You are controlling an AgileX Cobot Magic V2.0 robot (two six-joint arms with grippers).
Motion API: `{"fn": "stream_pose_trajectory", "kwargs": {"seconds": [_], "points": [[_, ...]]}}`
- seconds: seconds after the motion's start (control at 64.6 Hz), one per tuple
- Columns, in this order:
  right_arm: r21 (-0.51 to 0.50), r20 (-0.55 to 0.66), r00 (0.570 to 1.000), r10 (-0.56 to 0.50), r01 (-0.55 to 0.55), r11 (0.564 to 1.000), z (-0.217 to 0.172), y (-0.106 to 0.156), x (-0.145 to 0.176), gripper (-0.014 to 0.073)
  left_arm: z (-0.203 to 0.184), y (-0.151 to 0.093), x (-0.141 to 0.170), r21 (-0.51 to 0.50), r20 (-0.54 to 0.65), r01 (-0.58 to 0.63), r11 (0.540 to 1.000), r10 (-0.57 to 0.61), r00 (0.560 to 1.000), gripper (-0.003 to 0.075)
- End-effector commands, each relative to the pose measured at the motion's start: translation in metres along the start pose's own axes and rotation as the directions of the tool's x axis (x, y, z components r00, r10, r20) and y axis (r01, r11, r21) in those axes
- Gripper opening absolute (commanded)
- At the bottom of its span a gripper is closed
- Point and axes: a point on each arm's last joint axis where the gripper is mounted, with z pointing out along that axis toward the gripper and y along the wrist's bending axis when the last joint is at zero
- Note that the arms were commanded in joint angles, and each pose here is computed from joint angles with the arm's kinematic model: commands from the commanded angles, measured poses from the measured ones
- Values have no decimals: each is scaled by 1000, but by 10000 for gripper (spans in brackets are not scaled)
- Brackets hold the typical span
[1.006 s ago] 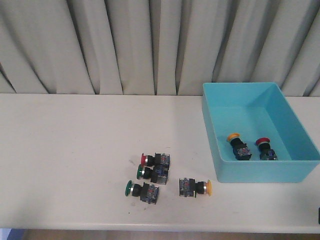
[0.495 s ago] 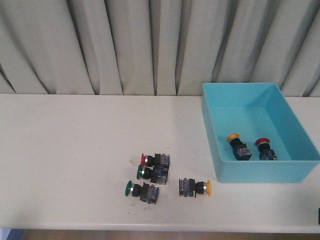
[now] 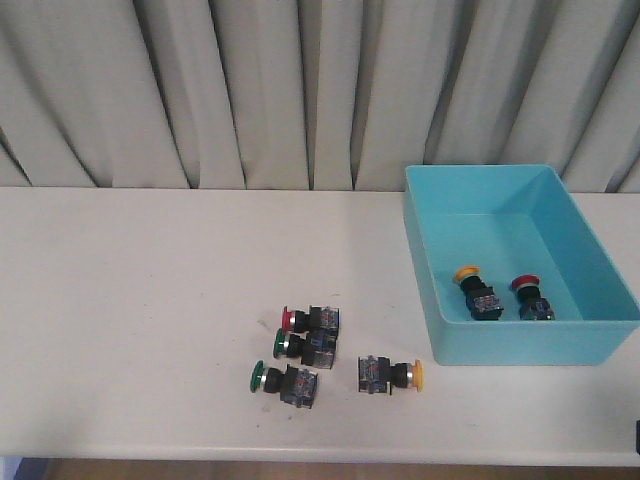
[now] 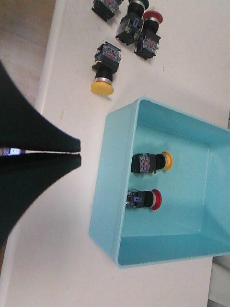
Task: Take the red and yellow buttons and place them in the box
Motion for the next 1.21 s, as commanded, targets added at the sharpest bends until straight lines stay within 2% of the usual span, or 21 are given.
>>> {"fn": "stream_pose_trajectory", "kwargs": {"seconds": [0.0,1.192], "points": [[17,77,997,-4,3,1000,-3,-2,-13,-8,0,0,7,-1,55,16,1000,-16,998,-8],[17,77,997,-4,3,1000,-3,-2,-13,-7,0,0,8,-1,41,16,1000,-16,999,-8]]}}
